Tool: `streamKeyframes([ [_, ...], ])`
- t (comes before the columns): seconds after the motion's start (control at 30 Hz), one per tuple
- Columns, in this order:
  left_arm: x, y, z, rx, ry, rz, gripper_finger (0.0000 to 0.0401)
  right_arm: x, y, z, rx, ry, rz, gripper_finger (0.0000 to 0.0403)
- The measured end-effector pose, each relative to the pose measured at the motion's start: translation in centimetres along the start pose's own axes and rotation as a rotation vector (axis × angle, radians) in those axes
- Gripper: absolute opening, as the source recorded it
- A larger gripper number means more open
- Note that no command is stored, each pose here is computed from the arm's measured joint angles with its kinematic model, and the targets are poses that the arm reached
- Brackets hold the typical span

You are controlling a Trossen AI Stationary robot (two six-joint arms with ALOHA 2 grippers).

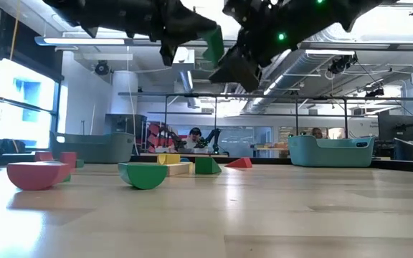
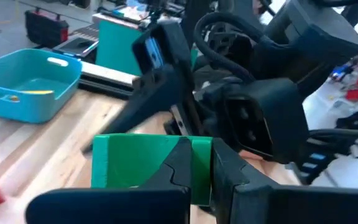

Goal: Sort blocks by size
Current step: Put the green arch block into the orange bin

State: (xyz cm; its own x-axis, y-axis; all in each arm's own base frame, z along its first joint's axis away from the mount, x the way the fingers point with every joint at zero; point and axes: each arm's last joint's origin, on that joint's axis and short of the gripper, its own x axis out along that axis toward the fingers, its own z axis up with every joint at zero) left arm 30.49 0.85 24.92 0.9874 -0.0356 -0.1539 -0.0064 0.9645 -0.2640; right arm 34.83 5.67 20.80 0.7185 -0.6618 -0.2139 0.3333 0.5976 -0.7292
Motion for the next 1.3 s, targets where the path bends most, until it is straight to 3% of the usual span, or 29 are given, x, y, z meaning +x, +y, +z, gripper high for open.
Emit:
streamKeyframes([
  [0.13, 0.0, -0.1, 0.1, -0.017, -0.012, -0.004, 0.0006, -0.4, -0.6, 0.9, 0.026, 0.042, -0.141, 0.0252],
  [0.27, 0.0, -0.2, 0.4, -0.025, -0.04, -0.007, 0.0006, -0.4, -0.4, 1.3, 0.039, -0.031, -0.04, 0.0252],
  [0.37, 0.0, -0.1, 0.3, -0.032, -0.037, -0.005, 0.0006, -0.5, -0.5, 1.6, 0.083, -0.067, -0.033, 0.0245],
  [0.7, 0.0, 0.0, 0.5, -0.044, -0.053, 0.029, 0.0015, -0.6, -0.8, 2.1, 0.103, -0.098, -0.05, 0.0137],
  [0.87, 0.0, 0.0, 0.3, -0.024, -0.029, 0.028, 0.0038, -1.0, -0.2, 2.0, 0.162, -0.093, -0.014, 0.0135],
  [1.07, 0.0, 0.1, 0.0, 0.05, 0.001, 0.029, 0.0101, -2.7, -0.2, 1.0, 0.291, 0.004, 0.117, 0.0132],
  [1.3, 0.0, 0.3, 0.0, 0.094, -0.002, 0.036, 0.0146, -7.8, -1.1, -0.7, 0.534, 0.241, 0.452, 0.0132],
])
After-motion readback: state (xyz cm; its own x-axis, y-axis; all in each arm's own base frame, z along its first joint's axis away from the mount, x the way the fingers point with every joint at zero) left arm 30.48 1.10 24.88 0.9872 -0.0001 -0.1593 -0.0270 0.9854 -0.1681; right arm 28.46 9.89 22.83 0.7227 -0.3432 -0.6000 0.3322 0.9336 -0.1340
